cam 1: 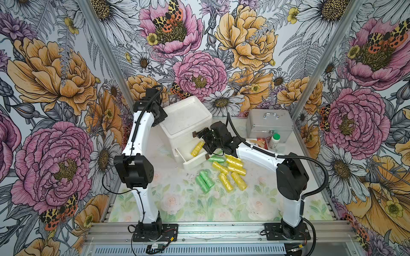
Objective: Sort the rolls of trash bags by color and place them into the drawer
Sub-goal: Place the roll of trash bags in the drawer, then pick up the roll of trash bags from the center of the board, then place the roll of trash bags in the drawer, then pick up the roll of trash bags from the center of the board.
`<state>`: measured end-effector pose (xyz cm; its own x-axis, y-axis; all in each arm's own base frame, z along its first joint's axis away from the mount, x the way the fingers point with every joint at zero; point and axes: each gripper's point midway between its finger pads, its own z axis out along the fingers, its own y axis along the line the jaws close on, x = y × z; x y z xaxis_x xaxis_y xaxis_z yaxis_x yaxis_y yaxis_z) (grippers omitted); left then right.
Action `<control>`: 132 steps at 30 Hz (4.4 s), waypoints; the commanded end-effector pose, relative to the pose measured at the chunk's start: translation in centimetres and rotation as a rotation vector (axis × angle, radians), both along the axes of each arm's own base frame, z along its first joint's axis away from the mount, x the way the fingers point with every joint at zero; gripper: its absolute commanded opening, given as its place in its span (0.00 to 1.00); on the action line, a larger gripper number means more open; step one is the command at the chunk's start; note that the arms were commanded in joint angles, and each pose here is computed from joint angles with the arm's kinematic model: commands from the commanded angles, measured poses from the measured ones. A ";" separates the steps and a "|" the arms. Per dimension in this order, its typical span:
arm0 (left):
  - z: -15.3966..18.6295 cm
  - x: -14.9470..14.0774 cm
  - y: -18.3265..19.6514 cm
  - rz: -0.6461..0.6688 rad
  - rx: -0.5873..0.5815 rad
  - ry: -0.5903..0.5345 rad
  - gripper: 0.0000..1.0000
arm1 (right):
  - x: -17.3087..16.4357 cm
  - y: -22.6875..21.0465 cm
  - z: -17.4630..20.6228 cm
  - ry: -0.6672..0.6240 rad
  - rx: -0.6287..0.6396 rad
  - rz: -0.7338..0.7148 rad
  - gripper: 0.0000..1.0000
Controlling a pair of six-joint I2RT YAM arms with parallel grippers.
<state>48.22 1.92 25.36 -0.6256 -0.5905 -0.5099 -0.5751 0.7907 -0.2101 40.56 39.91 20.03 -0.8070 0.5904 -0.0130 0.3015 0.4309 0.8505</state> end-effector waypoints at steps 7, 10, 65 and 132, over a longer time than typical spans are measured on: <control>-6.3 1.1 -7.3 -0.053 -0.346 0.128 0.00 | -1.9 -10.8 3.4 -0.312 -0.218 0.126 0.82; -6.3 1.2 -7.3 -0.053 -0.344 0.126 0.00 | -4.4 -13.8 0.7 -0.350 -0.366 0.250 0.80; -6.6 0.9 -8.0 -0.058 -0.342 0.138 0.00 | -3.3 -11.3 3.8 -0.259 -0.329 0.192 0.23; -6.6 1.3 -7.5 -0.058 -0.354 0.133 0.00 | -14.0 -14.0 -13.9 -0.317 -0.833 0.708 0.67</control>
<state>48.29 1.89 25.32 -0.6257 -0.5888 -0.5116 -0.5790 0.7901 -0.2012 26.11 25.81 5.91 -0.8995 -0.2006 -0.3881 -0.3304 0.8935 0.3040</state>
